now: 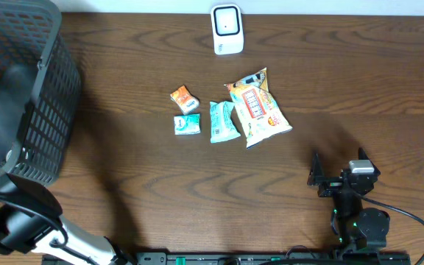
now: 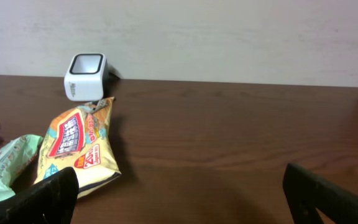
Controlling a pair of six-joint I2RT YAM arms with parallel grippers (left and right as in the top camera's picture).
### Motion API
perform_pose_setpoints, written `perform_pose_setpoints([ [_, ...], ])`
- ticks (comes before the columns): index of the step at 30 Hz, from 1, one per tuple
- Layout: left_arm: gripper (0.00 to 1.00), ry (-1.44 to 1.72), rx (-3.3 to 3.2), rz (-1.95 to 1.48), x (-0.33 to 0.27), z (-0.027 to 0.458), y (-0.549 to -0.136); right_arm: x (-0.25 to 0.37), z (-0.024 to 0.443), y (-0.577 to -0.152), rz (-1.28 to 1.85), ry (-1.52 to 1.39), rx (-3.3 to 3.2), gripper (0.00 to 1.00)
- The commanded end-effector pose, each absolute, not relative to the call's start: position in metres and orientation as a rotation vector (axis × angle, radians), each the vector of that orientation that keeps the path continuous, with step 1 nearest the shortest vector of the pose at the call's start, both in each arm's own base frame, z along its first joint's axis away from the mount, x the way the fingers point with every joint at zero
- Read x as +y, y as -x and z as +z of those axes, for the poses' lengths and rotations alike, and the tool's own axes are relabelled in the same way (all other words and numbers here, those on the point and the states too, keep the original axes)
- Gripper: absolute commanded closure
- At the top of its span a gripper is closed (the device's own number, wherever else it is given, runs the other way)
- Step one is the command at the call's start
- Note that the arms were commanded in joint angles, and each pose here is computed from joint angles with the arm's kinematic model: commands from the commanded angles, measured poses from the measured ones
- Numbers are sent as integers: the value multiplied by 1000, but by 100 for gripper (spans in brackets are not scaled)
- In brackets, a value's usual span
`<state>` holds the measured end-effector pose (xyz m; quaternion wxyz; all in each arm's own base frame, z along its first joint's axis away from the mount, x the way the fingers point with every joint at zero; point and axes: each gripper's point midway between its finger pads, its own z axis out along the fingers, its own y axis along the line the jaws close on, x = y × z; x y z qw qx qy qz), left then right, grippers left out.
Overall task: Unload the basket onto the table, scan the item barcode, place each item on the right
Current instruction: 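Reach into the basket and grasp the dark green Zam-Buk ointment box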
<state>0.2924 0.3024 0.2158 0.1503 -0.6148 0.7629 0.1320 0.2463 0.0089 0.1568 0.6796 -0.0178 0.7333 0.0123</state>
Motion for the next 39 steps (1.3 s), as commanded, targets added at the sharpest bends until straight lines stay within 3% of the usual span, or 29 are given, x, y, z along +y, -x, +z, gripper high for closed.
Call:
perform_pose_setpoints([
  [1,2,1822,2263,375,300,185,-291,7,156,-246,27,24,1647,1],
  [14,2,2057,2338,278,287,107,-293,7,156,-246,27,24,1647,1],
  [39,2,2141,2411,289,283,49,-276,7,157,-246,27,24,1646,1],
])
